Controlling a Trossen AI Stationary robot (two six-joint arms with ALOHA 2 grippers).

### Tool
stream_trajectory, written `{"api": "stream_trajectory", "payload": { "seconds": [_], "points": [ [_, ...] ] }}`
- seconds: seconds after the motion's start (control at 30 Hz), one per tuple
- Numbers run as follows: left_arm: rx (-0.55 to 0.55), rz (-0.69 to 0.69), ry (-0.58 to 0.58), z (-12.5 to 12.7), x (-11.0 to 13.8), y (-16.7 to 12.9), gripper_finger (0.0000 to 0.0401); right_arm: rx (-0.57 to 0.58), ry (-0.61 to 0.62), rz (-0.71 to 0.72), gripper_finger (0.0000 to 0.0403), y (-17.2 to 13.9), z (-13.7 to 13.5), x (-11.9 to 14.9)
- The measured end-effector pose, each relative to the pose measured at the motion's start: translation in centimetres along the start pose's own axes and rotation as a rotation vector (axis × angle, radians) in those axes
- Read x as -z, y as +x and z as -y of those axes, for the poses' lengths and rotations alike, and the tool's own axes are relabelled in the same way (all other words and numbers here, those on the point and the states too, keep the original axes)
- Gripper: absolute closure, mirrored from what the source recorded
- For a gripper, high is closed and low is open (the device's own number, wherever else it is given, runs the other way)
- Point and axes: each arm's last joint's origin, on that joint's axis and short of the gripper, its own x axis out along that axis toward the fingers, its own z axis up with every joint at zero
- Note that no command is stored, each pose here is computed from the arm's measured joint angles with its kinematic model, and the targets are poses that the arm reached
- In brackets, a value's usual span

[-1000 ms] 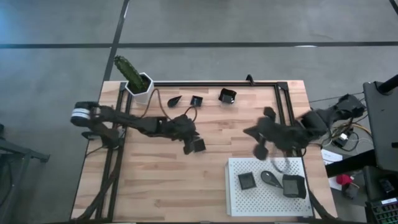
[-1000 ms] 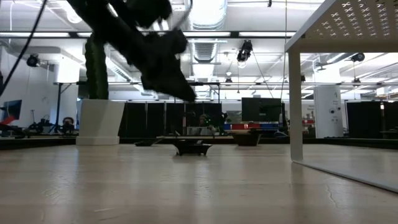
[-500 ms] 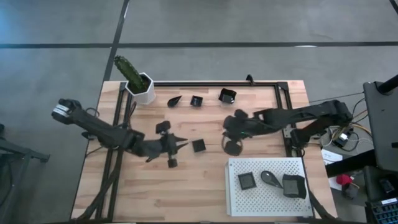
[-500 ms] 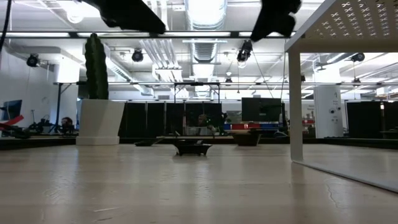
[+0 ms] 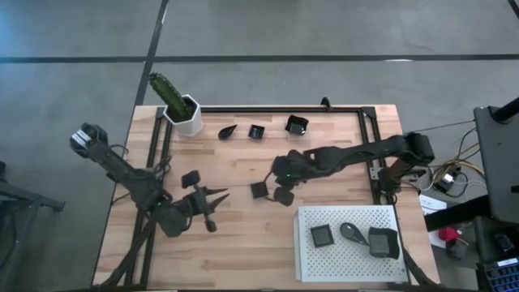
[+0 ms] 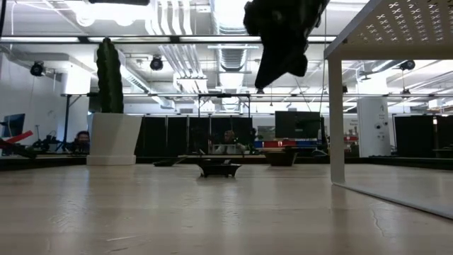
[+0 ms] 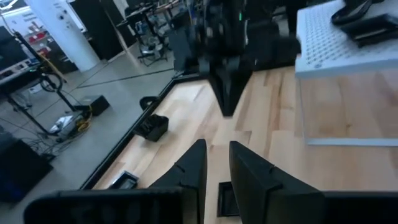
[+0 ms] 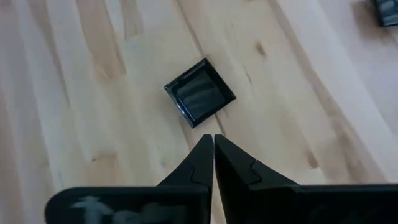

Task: Pick & Place Mini shaped plates
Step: Stack the square plate on top of the other square plates on the shelf

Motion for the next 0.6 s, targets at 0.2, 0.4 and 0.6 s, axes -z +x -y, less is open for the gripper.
{"api": "stream_trajectory", "payload": {
  "seconds": [0.2,0.4,0.6],
  "points": [
    [0.016,0.013,-0.011,-0.1,-0.2,-0.6,0.0337,0.036,0.057,-0.057,0.0345,3.0,0.1,-0.3],
    [0.017,0.013,-0.010,-0.1,-0.2,-0.6,0.0339,0.055,0.187,-0.108,0.0297,5.7,1.0,-0.8],
    [0.017,0.013,-0.009,-0.1,-0.2,-0.6,0.0339,0.017,0.275,-0.148,0.0274,8.3,2.3,-1.2]
  ]
}}
